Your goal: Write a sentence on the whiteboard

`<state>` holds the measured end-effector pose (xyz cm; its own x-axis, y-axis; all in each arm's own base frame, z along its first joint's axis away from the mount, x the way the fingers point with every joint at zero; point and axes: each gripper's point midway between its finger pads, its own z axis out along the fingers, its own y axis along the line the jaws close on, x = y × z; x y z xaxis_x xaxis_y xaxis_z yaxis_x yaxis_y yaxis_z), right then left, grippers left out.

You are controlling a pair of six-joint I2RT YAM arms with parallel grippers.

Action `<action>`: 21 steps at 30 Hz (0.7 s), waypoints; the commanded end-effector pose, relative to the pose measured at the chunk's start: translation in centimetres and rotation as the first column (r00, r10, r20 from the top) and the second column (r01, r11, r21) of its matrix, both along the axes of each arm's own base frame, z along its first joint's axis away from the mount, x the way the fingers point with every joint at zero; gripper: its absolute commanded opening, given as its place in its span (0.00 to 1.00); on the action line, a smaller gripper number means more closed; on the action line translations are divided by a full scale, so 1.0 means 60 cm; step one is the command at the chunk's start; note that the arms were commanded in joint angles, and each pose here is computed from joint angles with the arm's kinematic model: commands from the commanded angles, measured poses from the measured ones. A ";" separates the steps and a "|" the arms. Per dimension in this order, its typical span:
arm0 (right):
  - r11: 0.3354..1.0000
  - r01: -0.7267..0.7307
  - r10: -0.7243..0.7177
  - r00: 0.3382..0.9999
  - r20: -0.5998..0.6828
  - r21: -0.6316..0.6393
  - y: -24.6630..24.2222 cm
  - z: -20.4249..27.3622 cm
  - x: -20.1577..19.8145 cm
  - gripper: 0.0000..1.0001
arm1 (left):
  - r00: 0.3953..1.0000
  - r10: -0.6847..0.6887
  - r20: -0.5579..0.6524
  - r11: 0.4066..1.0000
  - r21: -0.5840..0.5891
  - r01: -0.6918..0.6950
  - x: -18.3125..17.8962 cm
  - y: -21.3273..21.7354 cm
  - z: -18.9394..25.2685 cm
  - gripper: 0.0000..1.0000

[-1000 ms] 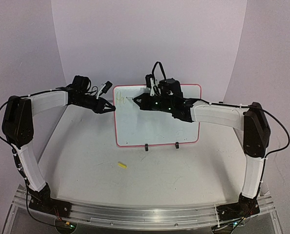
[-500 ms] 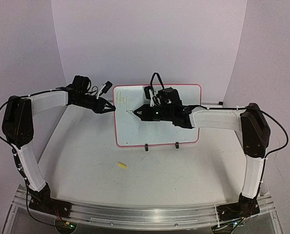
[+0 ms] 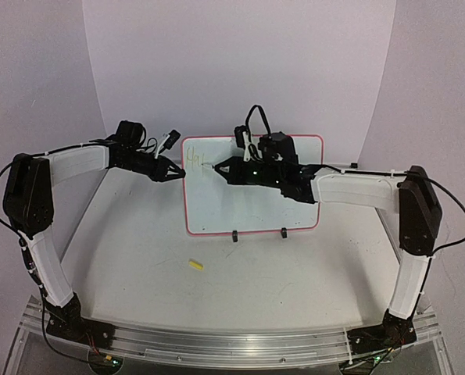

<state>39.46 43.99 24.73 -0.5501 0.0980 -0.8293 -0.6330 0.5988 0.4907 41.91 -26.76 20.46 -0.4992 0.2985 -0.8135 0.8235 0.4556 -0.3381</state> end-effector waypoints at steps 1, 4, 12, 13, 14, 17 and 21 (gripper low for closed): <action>0.998 0.052 -0.056 0.994 0.091 0.047 0.001 0.063 0.018 0.00 | 0.996 -0.002 0.094 1.000 -0.018 0.004 -0.004 0.001 0.053 0.00; 0.998 0.055 -0.059 0.994 0.094 0.043 0.008 0.061 0.026 0.00 | 0.996 -0.002 0.095 1.000 -0.019 0.003 -0.004 0.001 0.053 0.00; 0.996 0.092 -0.094 0.991 0.096 0.021 0.011 0.046 0.047 0.00 | 0.995 -0.002 0.096 1.000 -0.018 0.004 -0.004 0.001 0.053 0.00; 0.995 0.098 -0.099 0.991 0.094 0.017 0.011 0.043 0.049 0.00 | 0.995 -0.002 0.096 1.000 -0.017 0.004 -0.004 0.000 0.053 0.00; 0.995 0.104 -0.104 0.990 0.092 0.014 0.011 0.040 0.051 0.00 | 0.995 -0.002 0.096 1.000 -0.017 0.004 -0.004 0.001 0.053 0.00; 0.992 0.126 -0.126 0.988 0.089 0.010 0.007 0.036 0.056 0.00 | 0.995 -0.004 0.096 1.000 -0.016 0.005 -0.004 0.000 0.053 0.00; 0.987 0.162 -0.161 0.983 0.087 0.001 -0.005 0.031 0.059 0.00 | 0.995 -0.004 0.095 1.000 -0.016 0.005 -0.005 0.000 0.052 0.00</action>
<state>41.99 44.15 25.48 -0.4932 0.1368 -0.8591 -0.5954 0.6669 0.4481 41.92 -26.75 20.48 -0.4987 0.2985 -0.8137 0.8234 0.4565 -0.3372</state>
